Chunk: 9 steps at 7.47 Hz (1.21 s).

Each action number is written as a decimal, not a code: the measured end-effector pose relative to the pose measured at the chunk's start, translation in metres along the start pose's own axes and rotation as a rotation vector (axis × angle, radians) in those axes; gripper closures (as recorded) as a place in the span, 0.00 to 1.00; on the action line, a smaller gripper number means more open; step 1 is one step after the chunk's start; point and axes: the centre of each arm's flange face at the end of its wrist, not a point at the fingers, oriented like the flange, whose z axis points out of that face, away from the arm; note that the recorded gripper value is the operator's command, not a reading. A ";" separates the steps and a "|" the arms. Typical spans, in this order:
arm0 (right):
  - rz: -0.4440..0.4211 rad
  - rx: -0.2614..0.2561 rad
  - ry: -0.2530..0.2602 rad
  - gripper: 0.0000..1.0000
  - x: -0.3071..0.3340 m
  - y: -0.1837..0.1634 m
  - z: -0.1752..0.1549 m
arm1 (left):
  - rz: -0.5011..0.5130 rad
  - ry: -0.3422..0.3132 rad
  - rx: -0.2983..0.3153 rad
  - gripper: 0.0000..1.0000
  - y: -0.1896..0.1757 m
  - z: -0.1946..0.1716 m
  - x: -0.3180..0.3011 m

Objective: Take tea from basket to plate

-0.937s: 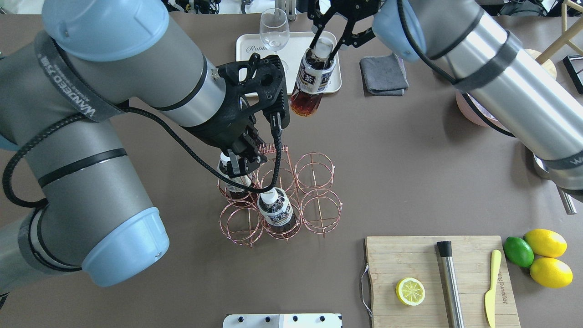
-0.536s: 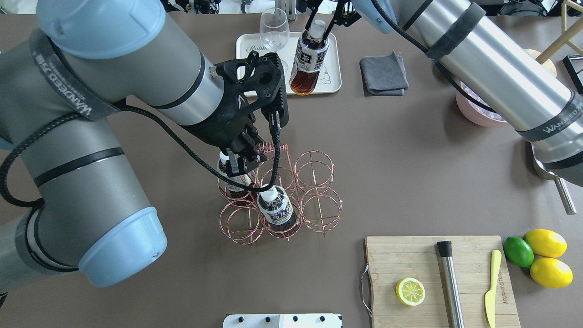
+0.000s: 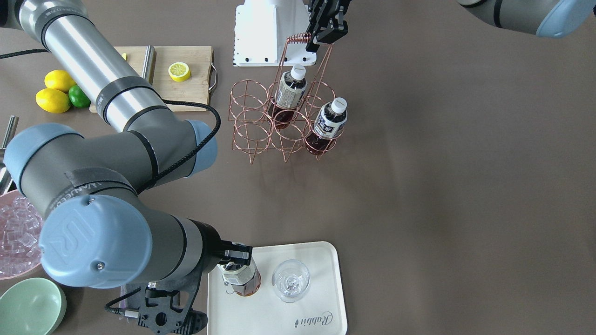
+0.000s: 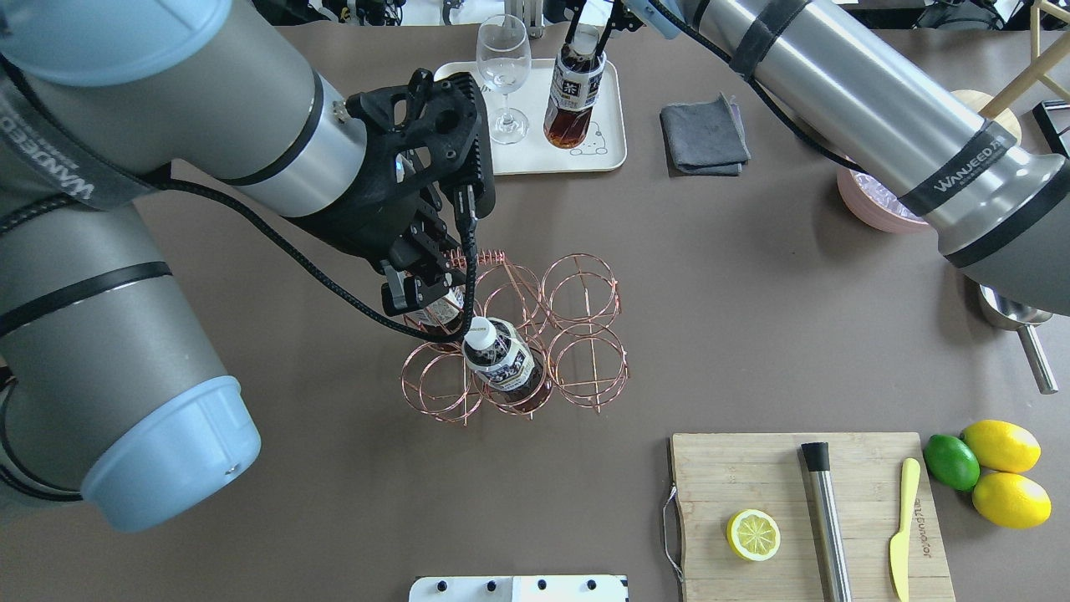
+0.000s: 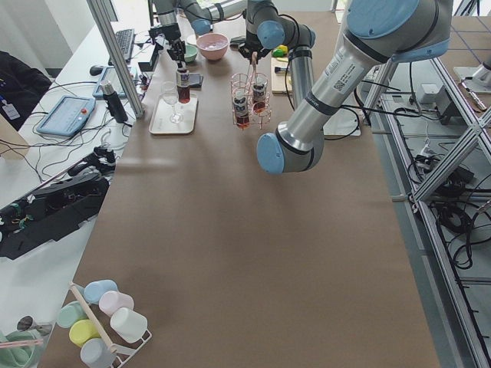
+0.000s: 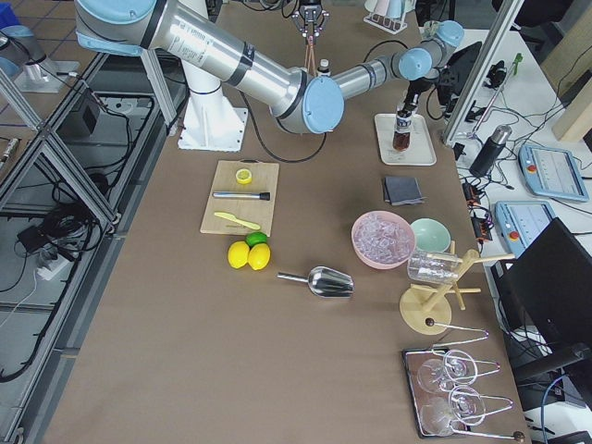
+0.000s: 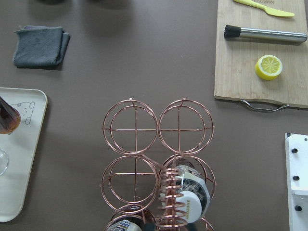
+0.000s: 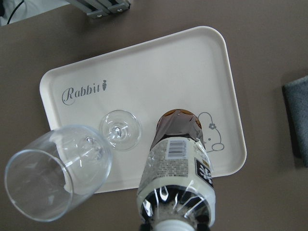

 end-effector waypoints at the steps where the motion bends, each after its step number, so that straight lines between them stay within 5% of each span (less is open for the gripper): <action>1: -0.053 0.038 0.031 1.00 -0.004 -0.001 0.012 | -0.008 0.002 0.001 1.00 0.012 -0.011 -0.009; 2: -0.090 0.063 0.053 0.01 -0.010 0.000 0.018 | -0.016 0.005 0.001 1.00 0.027 -0.023 -0.023; 6: -0.142 0.090 0.077 0.00 -0.027 0.007 0.022 | 0.022 -0.069 -0.064 1.00 0.113 -0.064 -0.094; 9: -0.155 0.099 0.067 0.00 -0.035 0.024 -0.022 | 0.012 -0.163 -0.161 1.00 0.186 -0.101 -0.181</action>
